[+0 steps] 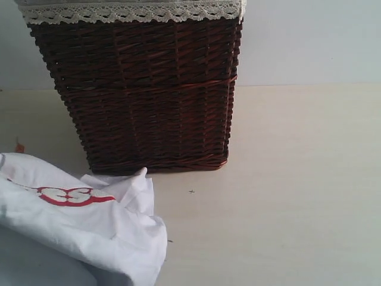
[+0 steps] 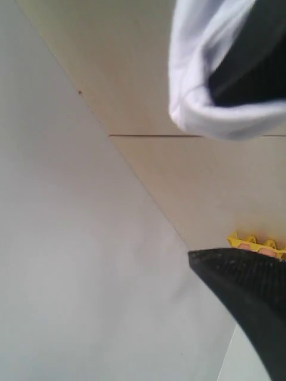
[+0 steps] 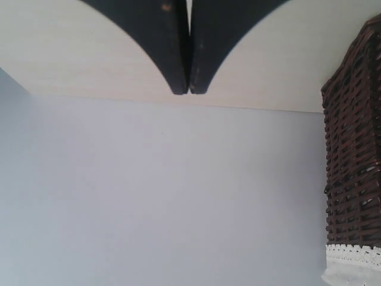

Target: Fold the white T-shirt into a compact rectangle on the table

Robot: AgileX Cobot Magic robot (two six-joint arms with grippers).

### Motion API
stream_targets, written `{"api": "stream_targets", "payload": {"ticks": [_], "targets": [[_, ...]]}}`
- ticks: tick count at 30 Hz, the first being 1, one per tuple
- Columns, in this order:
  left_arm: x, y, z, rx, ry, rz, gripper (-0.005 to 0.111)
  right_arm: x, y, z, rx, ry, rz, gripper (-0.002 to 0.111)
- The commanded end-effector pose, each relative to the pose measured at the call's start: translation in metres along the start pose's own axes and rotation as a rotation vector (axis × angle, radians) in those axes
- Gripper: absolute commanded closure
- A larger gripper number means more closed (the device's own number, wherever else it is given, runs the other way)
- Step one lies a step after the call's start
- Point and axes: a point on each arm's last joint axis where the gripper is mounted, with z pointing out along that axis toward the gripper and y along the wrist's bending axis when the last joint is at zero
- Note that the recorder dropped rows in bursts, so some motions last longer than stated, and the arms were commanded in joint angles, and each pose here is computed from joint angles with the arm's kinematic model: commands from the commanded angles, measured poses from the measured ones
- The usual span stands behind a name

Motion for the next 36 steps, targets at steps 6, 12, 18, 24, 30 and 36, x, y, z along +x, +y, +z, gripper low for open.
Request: {"api": "stream_targets", "payload": {"ticks": [6,12,18,24,30,36], "targets": [[0.004,-0.001,0.001,0.012,0.059,-0.067,0.047,0.001,0.0,0.0,0.005,-0.01,-0.001,0.108],[-0.006,0.008,-0.001,0.077,0.134,-0.274,0.038,0.001,0.0,0.0,0.005,-0.01,-0.001,0.108],[-0.022,0.016,-0.013,0.23,0.184,-0.383,0.036,0.001,0.0,0.0,0.005,-0.01,-0.001,0.108],[-0.021,0.035,-0.024,0.186,0.255,-0.341,0.036,0.001,0.0,0.0,0.005,-0.01,-0.001,0.108],[-0.025,0.014,-0.04,0.477,0.181,-0.095,0.043,0.001,0.0,0.0,0.005,-0.01,-0.001,0.108],[-0.022,-0.034,-0.073,1.016,0.106,0.174,0.063,0.001,0.0,0.0,0.005,-0.01,-0.001,0.108]]}}
